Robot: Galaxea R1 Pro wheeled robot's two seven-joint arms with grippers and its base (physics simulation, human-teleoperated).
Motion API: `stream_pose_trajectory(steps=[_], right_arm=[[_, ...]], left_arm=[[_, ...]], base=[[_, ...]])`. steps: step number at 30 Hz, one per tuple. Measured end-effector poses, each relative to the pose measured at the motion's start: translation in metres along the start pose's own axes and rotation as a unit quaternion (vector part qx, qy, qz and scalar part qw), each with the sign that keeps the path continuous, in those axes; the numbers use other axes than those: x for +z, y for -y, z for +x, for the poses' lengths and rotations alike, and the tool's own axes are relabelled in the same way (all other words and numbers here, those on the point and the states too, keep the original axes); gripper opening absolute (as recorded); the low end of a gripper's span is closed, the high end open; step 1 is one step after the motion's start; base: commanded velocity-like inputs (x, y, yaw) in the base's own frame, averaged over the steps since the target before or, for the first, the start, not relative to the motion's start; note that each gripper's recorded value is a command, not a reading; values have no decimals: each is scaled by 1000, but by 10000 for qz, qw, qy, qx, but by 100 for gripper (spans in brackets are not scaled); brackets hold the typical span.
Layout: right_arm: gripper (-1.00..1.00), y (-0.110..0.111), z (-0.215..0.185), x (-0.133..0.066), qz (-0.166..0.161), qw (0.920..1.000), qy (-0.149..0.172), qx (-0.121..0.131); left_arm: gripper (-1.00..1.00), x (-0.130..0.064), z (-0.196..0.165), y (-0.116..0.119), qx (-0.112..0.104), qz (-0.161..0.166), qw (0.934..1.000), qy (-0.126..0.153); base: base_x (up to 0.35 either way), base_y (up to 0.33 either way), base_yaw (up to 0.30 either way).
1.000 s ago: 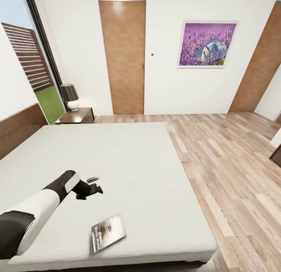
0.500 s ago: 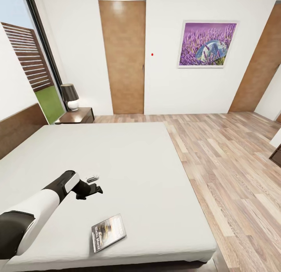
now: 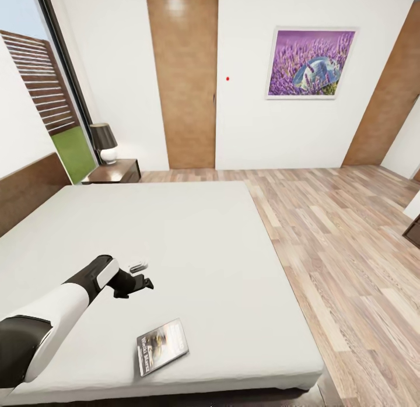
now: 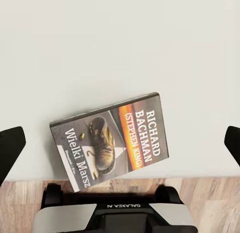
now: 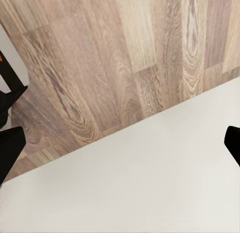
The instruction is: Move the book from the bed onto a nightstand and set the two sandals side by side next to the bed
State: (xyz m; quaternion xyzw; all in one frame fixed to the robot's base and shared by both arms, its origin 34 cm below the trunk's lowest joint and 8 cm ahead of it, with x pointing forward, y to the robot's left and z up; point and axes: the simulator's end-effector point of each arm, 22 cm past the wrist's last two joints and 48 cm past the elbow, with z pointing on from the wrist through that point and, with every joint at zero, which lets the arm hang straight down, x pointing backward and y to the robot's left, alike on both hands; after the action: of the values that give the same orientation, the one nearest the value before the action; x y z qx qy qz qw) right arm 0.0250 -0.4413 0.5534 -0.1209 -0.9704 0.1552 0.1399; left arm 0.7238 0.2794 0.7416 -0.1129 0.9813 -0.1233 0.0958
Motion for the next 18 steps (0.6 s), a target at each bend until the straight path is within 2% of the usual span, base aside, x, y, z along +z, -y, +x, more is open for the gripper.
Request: stream_pose_trajectory(steps=[12, 18], right_arm=[[100, -1, 12, 0, -4, 9999, -141, -27], [100, -2, 24, 0, -26, 9996, -288, -41]], left_arm=[[100, 9, -5, -3, -29, 18, 9999, 123], [100, 10, -10, 1, -21, 155, 9997, 164]], base=[[0, 0, 0], [0, 0, 0]])
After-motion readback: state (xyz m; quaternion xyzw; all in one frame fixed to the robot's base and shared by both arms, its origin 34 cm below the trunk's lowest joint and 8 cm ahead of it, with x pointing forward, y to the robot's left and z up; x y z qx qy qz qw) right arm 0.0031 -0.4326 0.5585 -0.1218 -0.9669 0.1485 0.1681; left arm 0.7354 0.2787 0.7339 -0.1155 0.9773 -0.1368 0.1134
